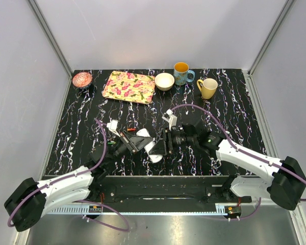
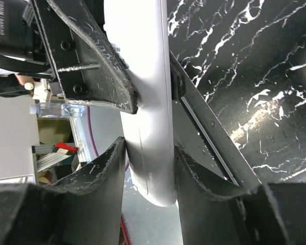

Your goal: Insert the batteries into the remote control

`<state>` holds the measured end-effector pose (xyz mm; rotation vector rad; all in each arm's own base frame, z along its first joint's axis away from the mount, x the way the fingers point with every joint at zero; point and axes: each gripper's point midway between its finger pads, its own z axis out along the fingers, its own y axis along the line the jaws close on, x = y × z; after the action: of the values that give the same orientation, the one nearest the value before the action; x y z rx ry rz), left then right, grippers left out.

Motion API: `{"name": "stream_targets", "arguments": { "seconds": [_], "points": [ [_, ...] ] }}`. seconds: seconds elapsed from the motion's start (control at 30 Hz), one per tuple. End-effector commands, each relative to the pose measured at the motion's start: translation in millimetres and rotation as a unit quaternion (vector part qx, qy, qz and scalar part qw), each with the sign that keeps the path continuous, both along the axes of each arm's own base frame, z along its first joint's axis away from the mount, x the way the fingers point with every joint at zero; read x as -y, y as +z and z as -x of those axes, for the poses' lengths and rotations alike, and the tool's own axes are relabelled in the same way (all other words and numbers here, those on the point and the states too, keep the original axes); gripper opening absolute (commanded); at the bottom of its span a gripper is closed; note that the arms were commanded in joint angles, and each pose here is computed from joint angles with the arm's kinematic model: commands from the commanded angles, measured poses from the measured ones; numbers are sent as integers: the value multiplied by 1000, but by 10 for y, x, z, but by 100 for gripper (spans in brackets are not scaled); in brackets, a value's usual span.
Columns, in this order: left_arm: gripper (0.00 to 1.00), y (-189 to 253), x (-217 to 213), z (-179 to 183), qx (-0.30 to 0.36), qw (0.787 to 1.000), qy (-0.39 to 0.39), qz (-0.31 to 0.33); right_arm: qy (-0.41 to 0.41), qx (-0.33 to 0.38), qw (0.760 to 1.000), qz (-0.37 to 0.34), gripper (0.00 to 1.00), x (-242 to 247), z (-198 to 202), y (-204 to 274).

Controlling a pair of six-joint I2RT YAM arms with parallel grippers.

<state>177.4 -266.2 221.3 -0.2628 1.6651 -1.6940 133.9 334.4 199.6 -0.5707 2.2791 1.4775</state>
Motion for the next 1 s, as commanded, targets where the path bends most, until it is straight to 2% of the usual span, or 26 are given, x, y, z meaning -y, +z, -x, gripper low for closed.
{"name": "stream_targets", "arguments": {
  "seconds": [0.0, 0.1, 0.17, 0.27, 0.37, 0.43, 0.53, 0.63, 0.7, 0.77, 0.8, 0.87, 0.9, 0.93, 0.97],
  "points": [
    [0, 451, -27, 66, 51, 996, -12, 68, 21, -1, 998, -57, 18, -70, 7, 190],
    [0, 460, -30, 74, 53, 996, -14, 72, 32, -8, 997, -71, 5, -89, 44, 205],
    [0, 451, -32, 72, 52, 996, -12, 72, 39, -11, 996, -76, 0, -91, 70, 211],
    [0, 379, -33, 35, 39, 997, -5, 63, 47, -14, 996, -79, 0, -87, 100, 235],
    [5, 296, -53, -1, 24, 998, 7, 55, 39, -3, 997, -73, 0, -50, 93, 267],
    [0, 296, -90, -3, 25, 998, 13, 62, 39, 6, 996, -81, 0, -15, 122, 339],
    [0, 358, -92, 21, 38, 997, 10, 68, 37, 6, 996, -81, 1, 3, 127, 357],
    [0, 357, -71, 8, 36, 998, 8, 60, 35, -5, 996, -80, 45, -16, 116, 349],
    [0, 335, -67, -1, 32, 998, 10, 56, 24, 0, 996, -84, 55, -14, 84, 388],
    [0, 306, -77, -5, 29, 998, 13, 55, 16, 5, 996, -86, 72, -4, 57, 423],
    [0, 310, -82, -5, 31, 998, 14, 56, 17, 5, 996, -88, 73, -7, 64, 443],
    [0, 325, -81, 4, 34, 998, 12, 55, 16, 2, 996, -86, 72, -6, 54, 443],
    [0, 320, -79, 2, 35, 998, 13, 52, 19, -5, 996, -84, 68, -15, 68, 425],
    [0, 324, -85, -3, 35, 998, 14, 53, 21, -8, 996, -84, 60, -22, 71, 418],
    [0, 313, -84, 3, 35, 998, 13, 53, 24, -10, 996, -85, 39, -28, 72, 426]
  ]
}}
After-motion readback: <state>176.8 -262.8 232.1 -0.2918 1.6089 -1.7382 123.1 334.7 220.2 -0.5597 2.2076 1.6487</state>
